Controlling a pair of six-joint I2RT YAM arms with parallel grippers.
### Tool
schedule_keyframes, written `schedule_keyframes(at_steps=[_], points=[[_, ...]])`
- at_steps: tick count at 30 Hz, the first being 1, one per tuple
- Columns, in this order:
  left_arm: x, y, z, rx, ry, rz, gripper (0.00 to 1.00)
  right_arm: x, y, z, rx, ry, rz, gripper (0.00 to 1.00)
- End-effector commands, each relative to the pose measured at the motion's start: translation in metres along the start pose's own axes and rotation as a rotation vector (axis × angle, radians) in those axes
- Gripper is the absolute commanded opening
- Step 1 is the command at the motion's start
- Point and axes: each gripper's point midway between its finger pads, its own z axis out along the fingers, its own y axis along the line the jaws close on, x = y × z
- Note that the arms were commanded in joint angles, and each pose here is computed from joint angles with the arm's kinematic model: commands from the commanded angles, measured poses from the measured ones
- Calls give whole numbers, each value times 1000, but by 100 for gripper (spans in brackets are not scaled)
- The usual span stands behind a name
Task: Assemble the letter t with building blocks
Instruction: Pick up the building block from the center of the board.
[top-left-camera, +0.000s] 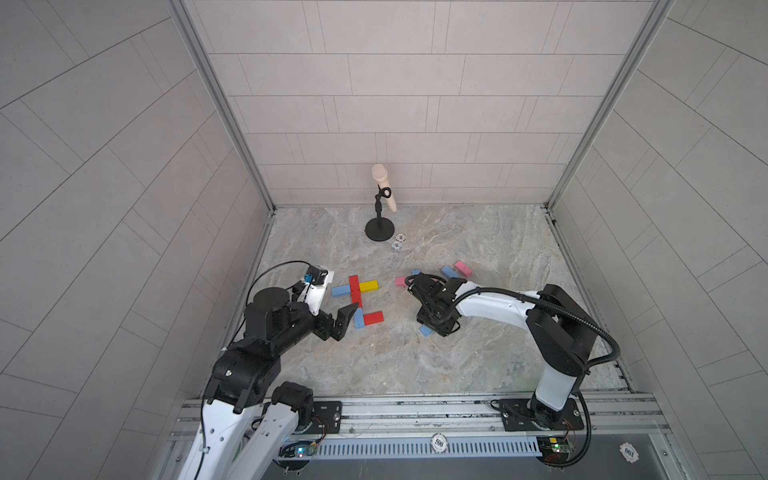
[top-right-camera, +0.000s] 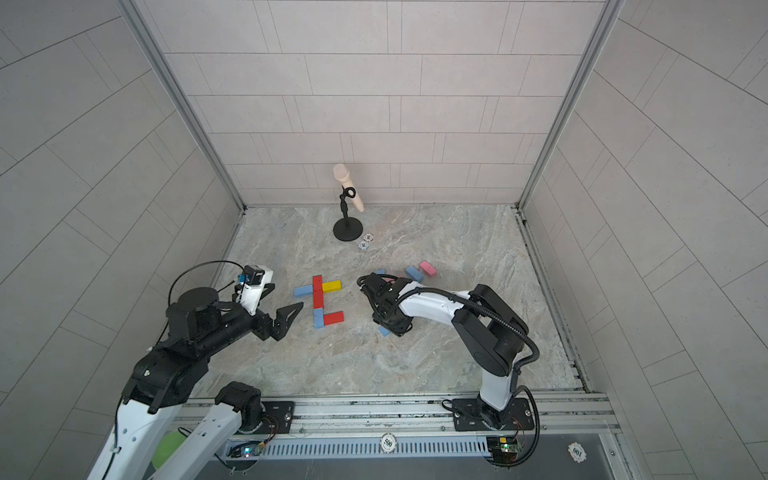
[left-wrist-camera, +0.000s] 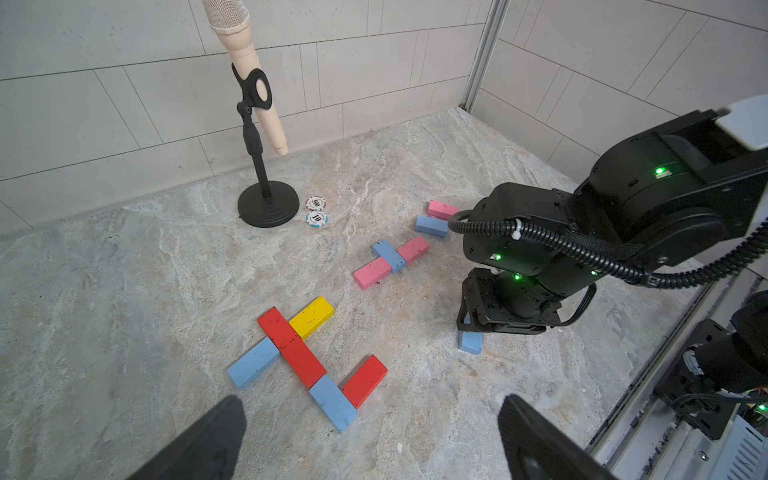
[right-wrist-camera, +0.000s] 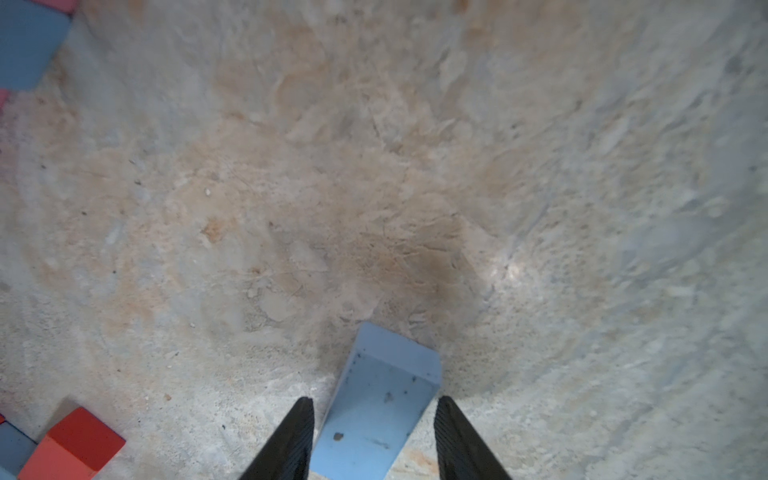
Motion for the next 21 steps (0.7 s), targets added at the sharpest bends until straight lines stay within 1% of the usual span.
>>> schedule_keyframes(at_steps=[1,9,11,12,18,21], points=[[-1,-1,-3,-3,-6,10,100,-2,-9,8,44,-28,21,50],[2,1,-2,-9,3,5,100,-3,-6,10,44,-26,7,48],[2,1,-2,-12,3,3,100,-4,-6,10,45,-30,5,47],[2,1,-2,-12,4,3,100,-5,-5,10,46,-32,2,44],[4,2,-2,-17,9,5,100,-4,-5,10,53,-30,-8,42],[5,2,-2,-19,12,4,100,-4,-5,9,54,-30,-12,38]])
